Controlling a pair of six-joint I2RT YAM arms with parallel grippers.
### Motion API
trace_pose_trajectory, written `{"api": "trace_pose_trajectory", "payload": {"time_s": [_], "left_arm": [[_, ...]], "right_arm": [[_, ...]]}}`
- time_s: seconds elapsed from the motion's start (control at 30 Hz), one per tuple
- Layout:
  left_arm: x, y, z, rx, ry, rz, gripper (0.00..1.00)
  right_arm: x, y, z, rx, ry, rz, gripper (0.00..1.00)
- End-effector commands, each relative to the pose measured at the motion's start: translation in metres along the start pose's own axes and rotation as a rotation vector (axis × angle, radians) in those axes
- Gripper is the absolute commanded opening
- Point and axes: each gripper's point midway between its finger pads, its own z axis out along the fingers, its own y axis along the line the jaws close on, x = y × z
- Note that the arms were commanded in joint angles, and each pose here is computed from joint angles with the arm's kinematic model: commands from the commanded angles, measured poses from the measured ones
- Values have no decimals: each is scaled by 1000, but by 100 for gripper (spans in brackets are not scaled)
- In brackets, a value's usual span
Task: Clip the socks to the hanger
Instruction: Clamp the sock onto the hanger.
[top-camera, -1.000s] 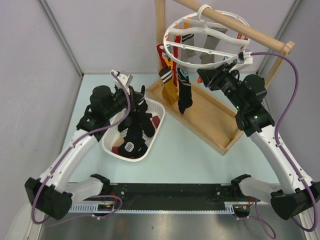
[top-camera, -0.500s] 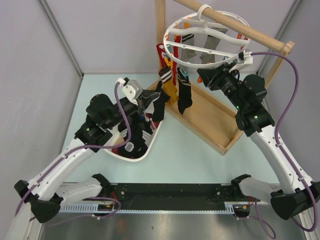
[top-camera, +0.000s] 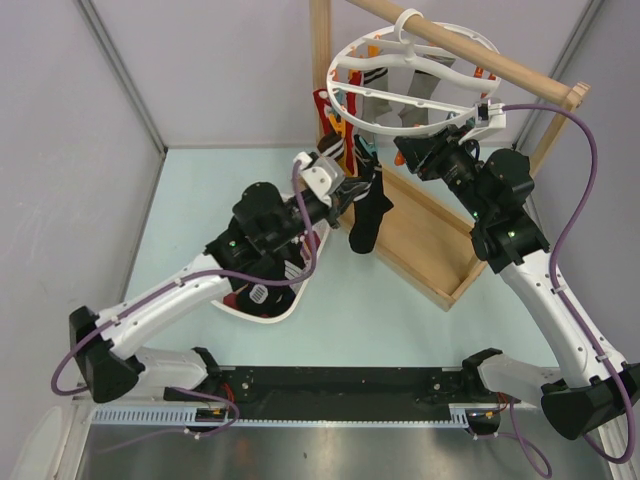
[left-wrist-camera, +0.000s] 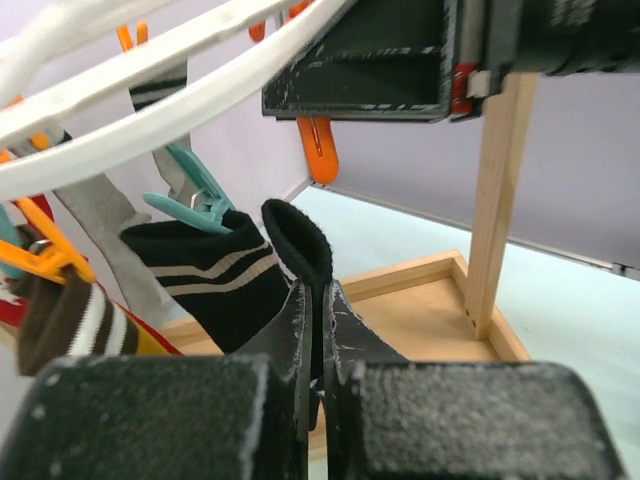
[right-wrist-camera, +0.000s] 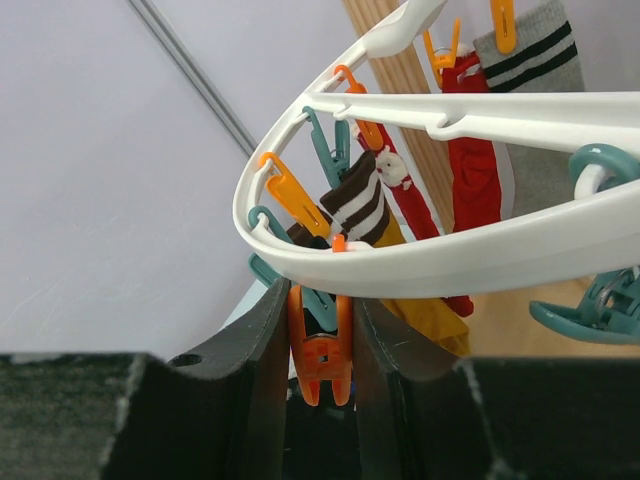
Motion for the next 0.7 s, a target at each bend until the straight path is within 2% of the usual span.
{"api": "trace_pose_trajectory", "payload": {"time_s": [0.0,0.33,0.67], "left_arm": [[-25,6,22,-66,-89,-12,0],[-15,10,58,-146,-87,-75,0],[-4,11,67,-167,-45,-97,0]], "right_arm": [[-31,10,-1,-9,-90,6,0],[-33,4,-1,31,-105,16,0],[-35,1,-1,65,-128,27,0]]}}
